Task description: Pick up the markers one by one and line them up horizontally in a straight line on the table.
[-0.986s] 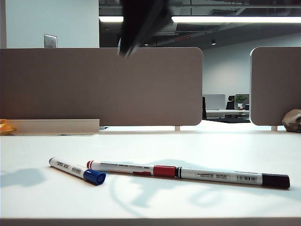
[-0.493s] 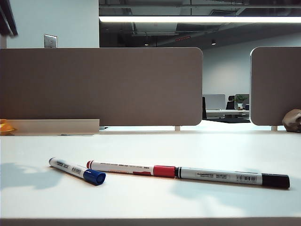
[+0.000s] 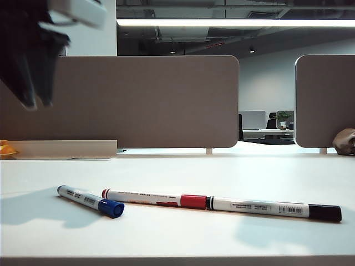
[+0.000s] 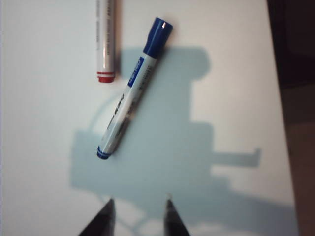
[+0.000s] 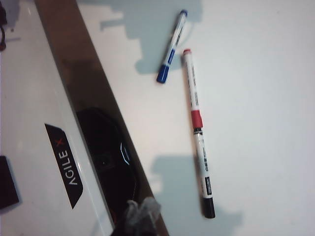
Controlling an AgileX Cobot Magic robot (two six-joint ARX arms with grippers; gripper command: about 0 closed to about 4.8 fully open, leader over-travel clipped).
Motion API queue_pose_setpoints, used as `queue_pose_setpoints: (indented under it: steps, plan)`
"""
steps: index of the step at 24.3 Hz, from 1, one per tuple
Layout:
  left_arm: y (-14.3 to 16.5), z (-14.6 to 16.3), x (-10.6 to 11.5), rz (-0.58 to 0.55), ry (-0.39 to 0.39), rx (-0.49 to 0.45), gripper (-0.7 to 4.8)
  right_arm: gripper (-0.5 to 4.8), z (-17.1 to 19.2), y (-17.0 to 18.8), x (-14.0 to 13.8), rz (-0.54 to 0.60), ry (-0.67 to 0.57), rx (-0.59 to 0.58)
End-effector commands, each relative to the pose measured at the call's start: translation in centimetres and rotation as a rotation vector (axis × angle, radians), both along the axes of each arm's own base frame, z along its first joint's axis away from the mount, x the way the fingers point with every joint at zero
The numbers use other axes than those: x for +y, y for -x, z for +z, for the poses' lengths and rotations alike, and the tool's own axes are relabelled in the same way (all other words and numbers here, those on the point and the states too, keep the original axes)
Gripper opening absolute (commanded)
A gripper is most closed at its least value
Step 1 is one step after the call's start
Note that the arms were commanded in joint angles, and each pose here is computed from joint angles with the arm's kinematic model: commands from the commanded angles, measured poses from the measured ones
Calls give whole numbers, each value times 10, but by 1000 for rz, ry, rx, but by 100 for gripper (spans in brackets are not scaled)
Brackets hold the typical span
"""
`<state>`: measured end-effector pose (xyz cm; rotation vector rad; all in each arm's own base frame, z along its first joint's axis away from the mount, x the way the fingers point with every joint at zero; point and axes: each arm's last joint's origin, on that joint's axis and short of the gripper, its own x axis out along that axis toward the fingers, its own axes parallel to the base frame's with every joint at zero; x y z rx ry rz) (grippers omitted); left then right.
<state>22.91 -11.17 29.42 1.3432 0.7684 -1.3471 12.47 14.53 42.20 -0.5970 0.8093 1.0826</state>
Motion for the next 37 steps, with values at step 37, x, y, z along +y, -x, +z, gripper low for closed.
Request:
queue_pose_setpoints:
  steps: [37]
  plan:
    - [-59,-93,-40,-323,-56,103,129,-5,2,3,-3,3,-13,-12]
